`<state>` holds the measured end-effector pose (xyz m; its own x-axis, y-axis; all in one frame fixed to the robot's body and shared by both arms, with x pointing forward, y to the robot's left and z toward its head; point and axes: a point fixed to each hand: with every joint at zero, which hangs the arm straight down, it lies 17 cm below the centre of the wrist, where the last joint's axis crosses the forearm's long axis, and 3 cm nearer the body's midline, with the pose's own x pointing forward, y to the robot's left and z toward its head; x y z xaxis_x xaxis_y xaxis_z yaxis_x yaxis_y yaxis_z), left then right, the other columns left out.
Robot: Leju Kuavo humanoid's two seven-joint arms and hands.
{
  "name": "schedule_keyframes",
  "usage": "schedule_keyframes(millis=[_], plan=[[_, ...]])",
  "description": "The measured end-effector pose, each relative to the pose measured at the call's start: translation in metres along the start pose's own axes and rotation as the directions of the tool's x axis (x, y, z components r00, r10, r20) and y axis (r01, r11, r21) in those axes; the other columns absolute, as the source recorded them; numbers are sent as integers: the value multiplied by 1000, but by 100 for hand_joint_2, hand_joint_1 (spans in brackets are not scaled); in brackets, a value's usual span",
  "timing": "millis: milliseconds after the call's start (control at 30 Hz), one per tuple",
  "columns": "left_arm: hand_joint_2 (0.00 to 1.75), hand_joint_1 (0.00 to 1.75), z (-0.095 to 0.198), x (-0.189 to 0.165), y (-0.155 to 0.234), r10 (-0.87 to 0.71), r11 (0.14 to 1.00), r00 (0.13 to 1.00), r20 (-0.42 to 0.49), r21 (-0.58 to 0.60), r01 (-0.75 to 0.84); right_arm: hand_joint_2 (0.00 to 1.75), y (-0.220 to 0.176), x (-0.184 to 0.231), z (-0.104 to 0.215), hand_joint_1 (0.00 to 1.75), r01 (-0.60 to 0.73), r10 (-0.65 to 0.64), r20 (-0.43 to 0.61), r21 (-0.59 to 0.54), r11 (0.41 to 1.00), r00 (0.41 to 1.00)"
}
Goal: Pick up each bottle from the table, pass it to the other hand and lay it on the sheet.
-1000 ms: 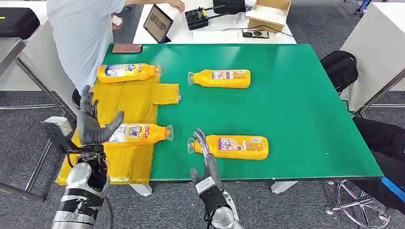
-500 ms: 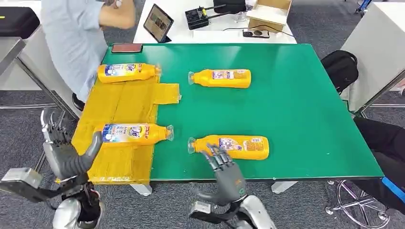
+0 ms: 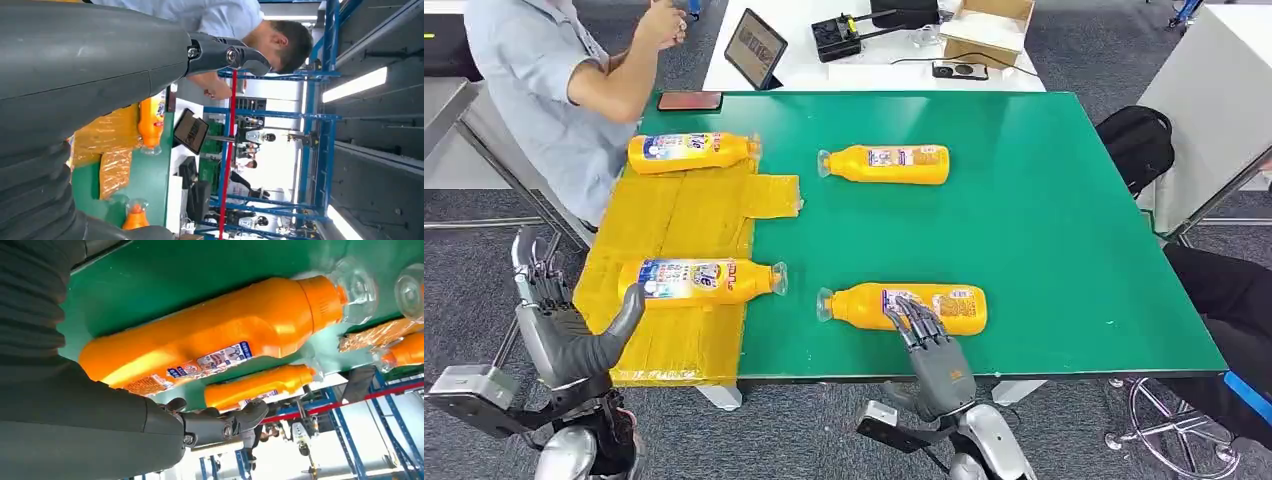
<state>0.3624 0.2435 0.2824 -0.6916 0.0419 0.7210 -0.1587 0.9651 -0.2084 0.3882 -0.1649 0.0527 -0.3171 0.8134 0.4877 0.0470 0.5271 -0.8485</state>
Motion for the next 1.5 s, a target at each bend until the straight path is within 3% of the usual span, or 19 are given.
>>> schedule_keyframes(millis=[467, 900, 1500], plan=[[175, 0, 3, -1, -6, 15, 1000, 1000, -9, -22, -15, 175, -25, -7, -7, 0, -119, 118, -15, -84, 989, 993], [175, 0, 9, -3, -7, 16, 999, 1000, -23, -31, -16, 175, -41, -15, -10, 0, -145, 142, -36, -127, 981, 989], [175, 0, 9, -4, -14, 26, 998, 999, -33, -53, -28, 175, -54, -70, -19, 0, -147, 126, -183, -108, 983, 975]])
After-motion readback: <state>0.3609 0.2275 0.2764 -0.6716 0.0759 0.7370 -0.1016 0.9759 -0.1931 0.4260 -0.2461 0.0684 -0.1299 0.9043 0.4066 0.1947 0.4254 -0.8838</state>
